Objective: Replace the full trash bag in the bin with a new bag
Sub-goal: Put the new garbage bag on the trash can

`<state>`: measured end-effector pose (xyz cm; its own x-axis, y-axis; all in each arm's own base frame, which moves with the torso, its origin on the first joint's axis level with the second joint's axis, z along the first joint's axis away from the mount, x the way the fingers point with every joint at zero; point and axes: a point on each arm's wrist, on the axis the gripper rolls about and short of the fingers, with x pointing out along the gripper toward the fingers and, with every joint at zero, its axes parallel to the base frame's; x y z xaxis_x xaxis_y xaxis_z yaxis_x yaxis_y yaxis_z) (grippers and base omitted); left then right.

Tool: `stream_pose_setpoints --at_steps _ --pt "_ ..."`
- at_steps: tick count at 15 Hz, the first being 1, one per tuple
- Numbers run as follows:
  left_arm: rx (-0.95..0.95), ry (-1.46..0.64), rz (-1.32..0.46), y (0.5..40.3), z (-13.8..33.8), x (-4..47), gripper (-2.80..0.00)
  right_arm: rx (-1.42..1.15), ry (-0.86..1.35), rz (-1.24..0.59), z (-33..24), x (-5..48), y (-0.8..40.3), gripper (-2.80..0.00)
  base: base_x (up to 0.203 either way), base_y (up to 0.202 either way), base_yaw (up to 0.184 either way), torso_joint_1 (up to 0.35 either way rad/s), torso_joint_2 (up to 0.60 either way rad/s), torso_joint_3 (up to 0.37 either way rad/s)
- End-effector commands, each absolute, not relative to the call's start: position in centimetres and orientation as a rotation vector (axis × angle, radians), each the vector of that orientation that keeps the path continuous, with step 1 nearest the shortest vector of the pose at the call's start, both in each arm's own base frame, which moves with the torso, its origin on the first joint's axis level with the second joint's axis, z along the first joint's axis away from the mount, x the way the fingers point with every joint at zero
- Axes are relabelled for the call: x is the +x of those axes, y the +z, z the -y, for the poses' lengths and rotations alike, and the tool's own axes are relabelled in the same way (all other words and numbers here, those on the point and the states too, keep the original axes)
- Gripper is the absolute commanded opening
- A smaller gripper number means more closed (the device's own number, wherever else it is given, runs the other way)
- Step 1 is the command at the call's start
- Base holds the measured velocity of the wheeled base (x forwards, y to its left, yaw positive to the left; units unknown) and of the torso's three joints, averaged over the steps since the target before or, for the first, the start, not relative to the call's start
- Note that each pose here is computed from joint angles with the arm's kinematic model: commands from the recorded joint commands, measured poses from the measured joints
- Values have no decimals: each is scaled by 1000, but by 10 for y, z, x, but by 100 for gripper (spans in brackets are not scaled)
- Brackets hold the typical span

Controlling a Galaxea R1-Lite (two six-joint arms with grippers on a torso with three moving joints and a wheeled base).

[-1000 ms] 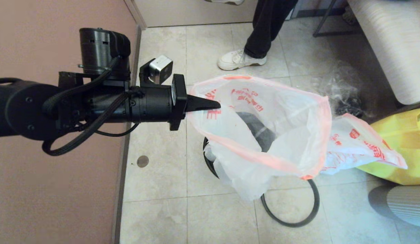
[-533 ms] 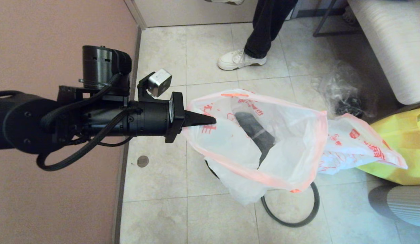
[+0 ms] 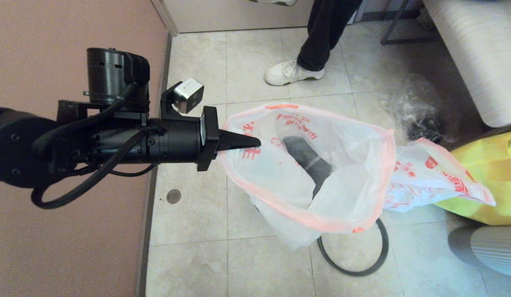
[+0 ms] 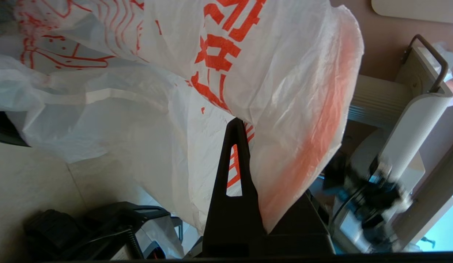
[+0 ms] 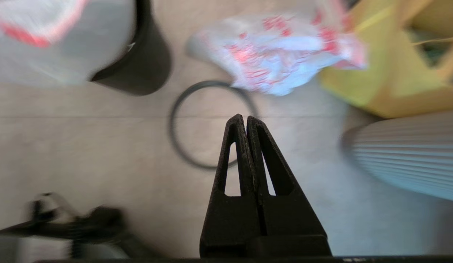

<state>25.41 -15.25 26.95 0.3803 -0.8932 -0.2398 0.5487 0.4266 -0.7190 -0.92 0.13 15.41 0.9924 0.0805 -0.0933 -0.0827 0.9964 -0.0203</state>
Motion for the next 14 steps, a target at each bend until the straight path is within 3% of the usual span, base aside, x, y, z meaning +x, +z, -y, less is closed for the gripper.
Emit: stream_pose_setpoints --at_steps 1,4,10,11,14 --pt "-592 -1001 -676 271 155 253 -280 5 109 -290 -3 35 174 -280 0 0 0 0 0 0" --pt "-589 -995 -677 270 159 252 -280 62 209 -448 -12 99 183 -280 0 0 0 0 0 0" --pt "-585 -987 -667 272 158 251 -280 228 403 -521 -76 198 187 -280 0 0 0 0 0 0" --pt "-585 -979 -664 272 159 252 -280 245 418 -489 -85 210 187 0 0 0 0 0 0 0" --pt "-585 -976 -658 273 157 251 -280 332 476 -411 -105 221 198 0 0 0 0 0 0 0"
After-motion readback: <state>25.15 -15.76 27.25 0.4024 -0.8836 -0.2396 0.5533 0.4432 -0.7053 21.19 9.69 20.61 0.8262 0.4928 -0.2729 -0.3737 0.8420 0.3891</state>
